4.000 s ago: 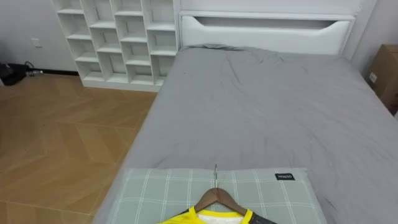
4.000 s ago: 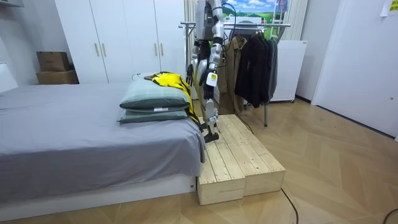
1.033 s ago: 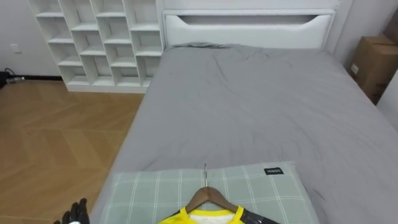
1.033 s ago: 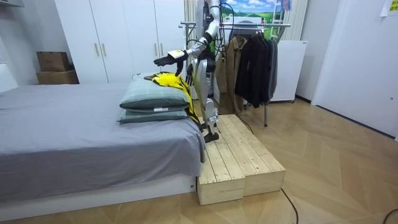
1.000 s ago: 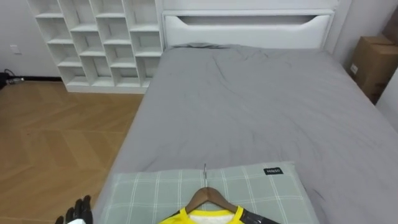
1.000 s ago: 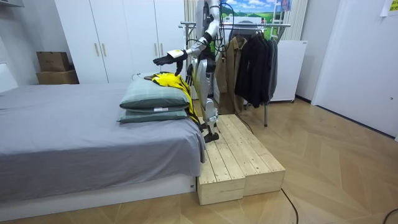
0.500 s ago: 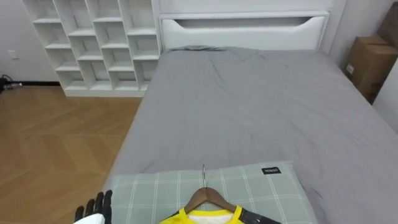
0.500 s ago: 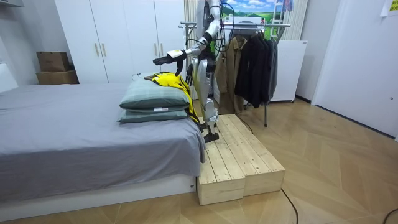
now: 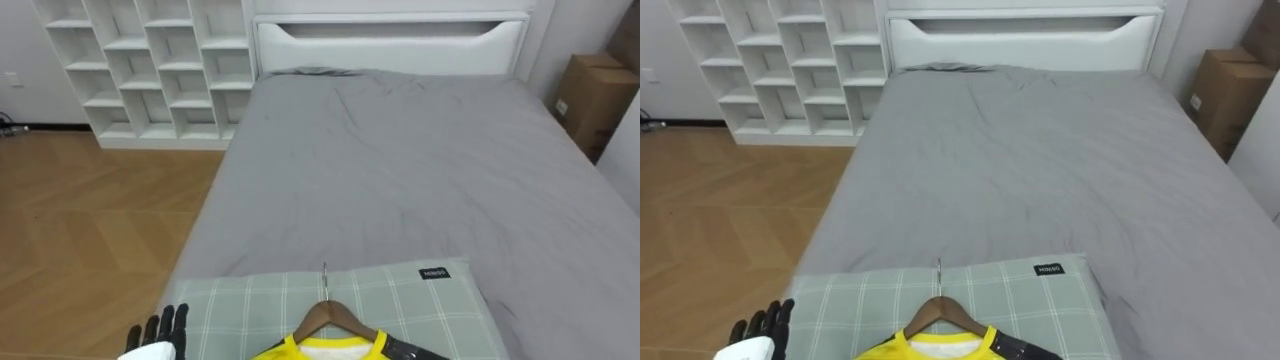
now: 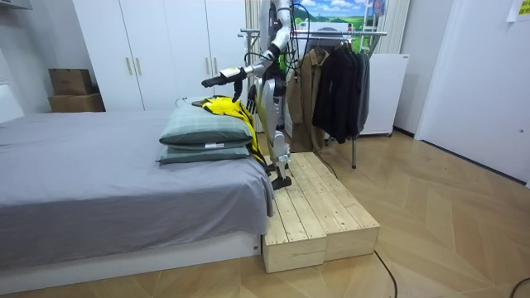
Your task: Hang clothes
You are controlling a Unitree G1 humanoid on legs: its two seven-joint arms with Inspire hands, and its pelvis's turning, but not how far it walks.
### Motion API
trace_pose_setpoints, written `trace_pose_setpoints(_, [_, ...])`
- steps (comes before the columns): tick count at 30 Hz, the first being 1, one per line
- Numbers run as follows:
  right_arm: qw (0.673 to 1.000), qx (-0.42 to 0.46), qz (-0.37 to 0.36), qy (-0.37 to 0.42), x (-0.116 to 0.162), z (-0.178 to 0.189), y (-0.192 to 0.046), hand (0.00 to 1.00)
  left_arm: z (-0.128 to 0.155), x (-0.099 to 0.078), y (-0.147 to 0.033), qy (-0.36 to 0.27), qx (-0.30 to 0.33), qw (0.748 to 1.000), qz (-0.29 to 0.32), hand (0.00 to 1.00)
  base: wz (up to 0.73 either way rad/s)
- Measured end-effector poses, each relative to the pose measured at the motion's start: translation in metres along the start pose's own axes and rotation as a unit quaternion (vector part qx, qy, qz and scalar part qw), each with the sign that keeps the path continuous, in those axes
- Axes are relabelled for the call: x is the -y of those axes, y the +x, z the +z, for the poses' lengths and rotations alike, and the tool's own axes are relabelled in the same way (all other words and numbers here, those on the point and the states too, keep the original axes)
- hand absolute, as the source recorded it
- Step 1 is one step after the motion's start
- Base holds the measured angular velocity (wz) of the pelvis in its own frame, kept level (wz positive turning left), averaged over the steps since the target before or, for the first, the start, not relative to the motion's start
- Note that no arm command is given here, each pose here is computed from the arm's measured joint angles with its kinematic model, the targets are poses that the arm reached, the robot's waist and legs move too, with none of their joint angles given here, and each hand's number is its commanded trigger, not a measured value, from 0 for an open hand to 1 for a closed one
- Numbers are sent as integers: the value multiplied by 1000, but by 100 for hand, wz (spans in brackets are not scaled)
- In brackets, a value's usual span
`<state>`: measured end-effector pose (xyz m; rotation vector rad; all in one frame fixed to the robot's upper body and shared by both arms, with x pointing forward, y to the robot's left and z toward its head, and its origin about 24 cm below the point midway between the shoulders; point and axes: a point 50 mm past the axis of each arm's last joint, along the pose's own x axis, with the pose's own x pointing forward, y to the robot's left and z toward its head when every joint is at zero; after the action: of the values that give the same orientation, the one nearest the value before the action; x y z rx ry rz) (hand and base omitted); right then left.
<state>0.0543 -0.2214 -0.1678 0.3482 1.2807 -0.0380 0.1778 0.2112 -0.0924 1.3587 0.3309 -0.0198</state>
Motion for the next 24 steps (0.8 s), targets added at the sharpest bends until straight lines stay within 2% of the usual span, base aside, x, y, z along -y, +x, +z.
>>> trace_pose_setpoints(24, [1000, -1, -1, -12, -2, 5, 2, 0, 14, 0, 5, 25, 16, 1000, 7, 0, 0])
